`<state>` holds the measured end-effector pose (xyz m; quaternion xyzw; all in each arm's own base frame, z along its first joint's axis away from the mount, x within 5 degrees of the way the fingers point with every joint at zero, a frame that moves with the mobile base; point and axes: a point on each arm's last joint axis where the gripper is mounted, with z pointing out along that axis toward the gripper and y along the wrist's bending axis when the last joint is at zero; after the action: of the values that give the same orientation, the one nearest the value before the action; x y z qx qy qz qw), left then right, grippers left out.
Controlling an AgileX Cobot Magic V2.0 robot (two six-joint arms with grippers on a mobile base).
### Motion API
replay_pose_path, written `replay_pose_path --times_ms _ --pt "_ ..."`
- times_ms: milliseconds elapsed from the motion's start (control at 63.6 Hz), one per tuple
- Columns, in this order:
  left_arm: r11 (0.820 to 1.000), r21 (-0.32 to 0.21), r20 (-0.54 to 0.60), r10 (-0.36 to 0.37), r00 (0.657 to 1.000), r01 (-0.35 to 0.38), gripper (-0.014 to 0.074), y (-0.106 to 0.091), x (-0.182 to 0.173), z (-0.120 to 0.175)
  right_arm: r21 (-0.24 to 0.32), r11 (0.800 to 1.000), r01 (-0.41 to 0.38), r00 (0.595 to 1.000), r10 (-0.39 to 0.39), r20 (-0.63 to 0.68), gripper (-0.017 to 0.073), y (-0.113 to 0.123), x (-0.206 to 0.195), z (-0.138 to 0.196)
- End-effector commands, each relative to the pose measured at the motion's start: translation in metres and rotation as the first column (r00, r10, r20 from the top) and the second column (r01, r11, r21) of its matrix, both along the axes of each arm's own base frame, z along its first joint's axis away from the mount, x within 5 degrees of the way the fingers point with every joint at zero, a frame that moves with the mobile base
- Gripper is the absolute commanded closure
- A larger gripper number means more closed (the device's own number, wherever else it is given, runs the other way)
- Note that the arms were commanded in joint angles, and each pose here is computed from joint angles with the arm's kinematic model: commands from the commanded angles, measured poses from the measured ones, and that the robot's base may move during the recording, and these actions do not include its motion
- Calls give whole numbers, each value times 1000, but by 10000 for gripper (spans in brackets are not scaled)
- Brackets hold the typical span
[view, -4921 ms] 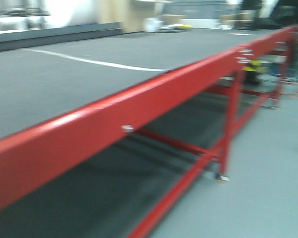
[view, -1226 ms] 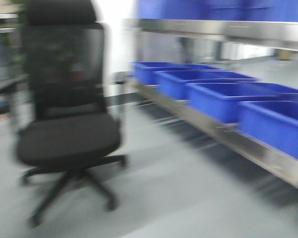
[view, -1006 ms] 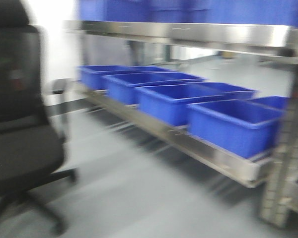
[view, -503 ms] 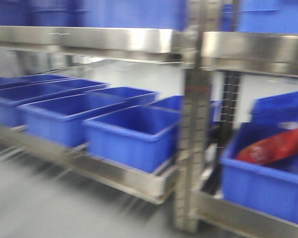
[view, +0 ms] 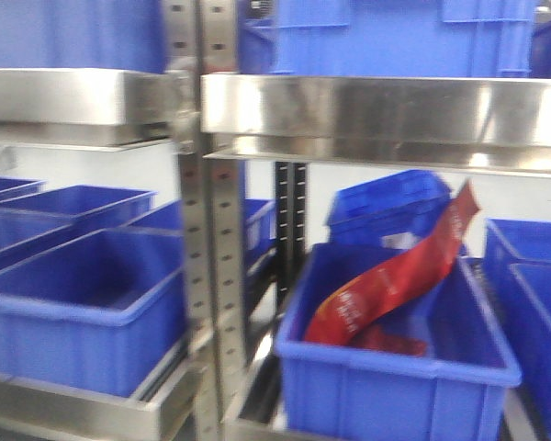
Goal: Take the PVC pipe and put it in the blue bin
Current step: 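Drive up to the shelf and bring the clamp over a blue bin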
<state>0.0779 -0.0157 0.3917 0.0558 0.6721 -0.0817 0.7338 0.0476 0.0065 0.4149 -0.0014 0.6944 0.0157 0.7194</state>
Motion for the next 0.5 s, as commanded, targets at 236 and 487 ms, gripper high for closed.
replay_pose_path --times_ms 236,487 --pt "1000 -8 31 -3 1000 3 704 0 -2 4 -5 1000 6 1000 -6 26 722 -1 0 3" --pt "1000 -7 26 -3 1000 3 704 0 -1 3 -5 1000 6 1000 -5 22 722 -1 1 2"
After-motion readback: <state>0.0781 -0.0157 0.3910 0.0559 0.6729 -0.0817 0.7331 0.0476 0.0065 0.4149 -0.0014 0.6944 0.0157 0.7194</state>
